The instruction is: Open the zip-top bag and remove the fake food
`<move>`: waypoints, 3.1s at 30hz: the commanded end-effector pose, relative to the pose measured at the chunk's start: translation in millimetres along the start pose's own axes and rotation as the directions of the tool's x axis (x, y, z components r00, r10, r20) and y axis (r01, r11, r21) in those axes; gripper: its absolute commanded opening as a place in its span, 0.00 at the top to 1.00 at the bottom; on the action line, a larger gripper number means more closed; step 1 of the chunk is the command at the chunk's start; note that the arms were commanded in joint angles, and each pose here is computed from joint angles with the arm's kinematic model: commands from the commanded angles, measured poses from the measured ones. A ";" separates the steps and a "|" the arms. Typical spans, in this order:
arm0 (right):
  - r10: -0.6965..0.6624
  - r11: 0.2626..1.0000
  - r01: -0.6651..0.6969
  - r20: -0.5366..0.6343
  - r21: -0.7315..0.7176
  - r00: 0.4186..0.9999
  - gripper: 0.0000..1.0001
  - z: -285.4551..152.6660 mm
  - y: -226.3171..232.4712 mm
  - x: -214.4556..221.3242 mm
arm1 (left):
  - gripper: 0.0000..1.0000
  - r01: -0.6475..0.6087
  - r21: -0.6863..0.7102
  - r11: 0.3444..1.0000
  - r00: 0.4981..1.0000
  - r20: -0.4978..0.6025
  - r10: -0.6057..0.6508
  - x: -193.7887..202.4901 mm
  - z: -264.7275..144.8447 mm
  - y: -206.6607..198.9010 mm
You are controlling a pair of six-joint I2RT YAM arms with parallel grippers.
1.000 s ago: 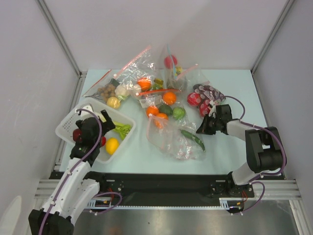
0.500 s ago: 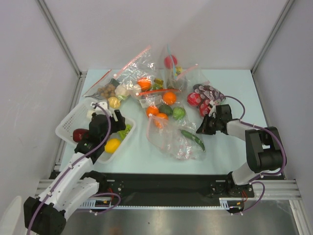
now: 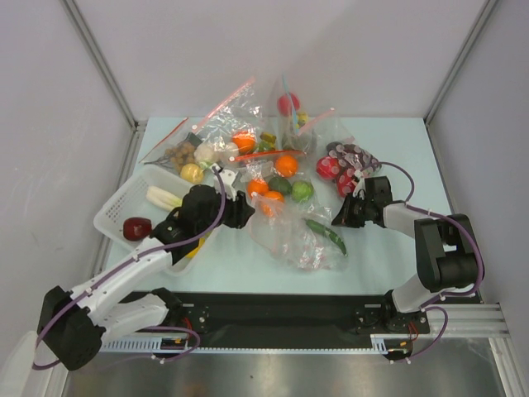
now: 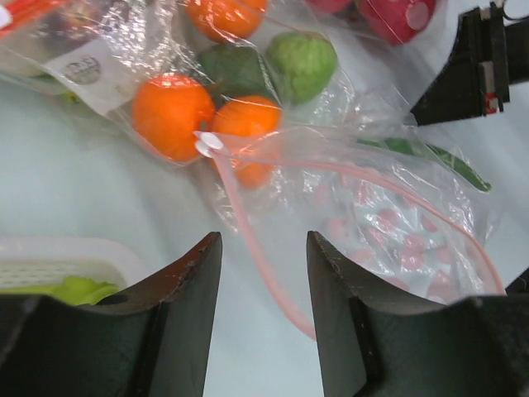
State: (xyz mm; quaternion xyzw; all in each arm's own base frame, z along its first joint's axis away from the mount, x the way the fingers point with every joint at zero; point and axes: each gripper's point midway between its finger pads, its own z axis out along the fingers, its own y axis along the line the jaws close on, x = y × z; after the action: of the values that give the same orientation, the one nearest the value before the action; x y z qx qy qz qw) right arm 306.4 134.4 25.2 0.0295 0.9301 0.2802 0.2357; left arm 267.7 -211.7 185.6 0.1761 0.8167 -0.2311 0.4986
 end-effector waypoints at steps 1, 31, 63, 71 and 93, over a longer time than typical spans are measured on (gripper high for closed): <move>-0.016 1.000 0.016 0.040 -0.017 0.999 1.00 -4.0 7.3 -17.2 | 0.50 -0.048 0.133 0.990 0.998 0.042 0.043 -16.8 0.6 -27.5; -0.015 0.999 0.013 -0.024 -0.053 1.000 1.00 0.5 23.2 13.0 | 0.30 0.058 0.482 0.874 0.990 -0.142 0.013 89.4 108.5 -131.8; -0.060 0.990 0.041 -0.134 -0.136 0.989 1.00 5.3 41.8 38.5 | 0.13 -0.046 0.426 0.903 0.987 0.161 -0.025 56.1 111.4 -122.4; -0.069 0.988 0.049 -0.134 -0.145 0.989 1.00 1.9 45.7 39.1 | 0.12 -0.106 0.472 0.875 0.992 0.107 0.062 78.5 128.9 -135.2; -0.074 0.980 0.048 -0.129 -0.192 0.989 1.00 0.9 55.8 34.3 | 0.09 -0.214 0.429 0.878 0.962 -0.066 0.267 110.1 154.1 -126.5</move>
State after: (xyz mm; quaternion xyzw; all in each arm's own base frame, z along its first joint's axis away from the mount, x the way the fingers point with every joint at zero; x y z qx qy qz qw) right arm 265.9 178.8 22.9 -0.0221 0.9255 0.3390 0.1673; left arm 259.2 -388.0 47.4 0.3725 0.7555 -0.3422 0.4165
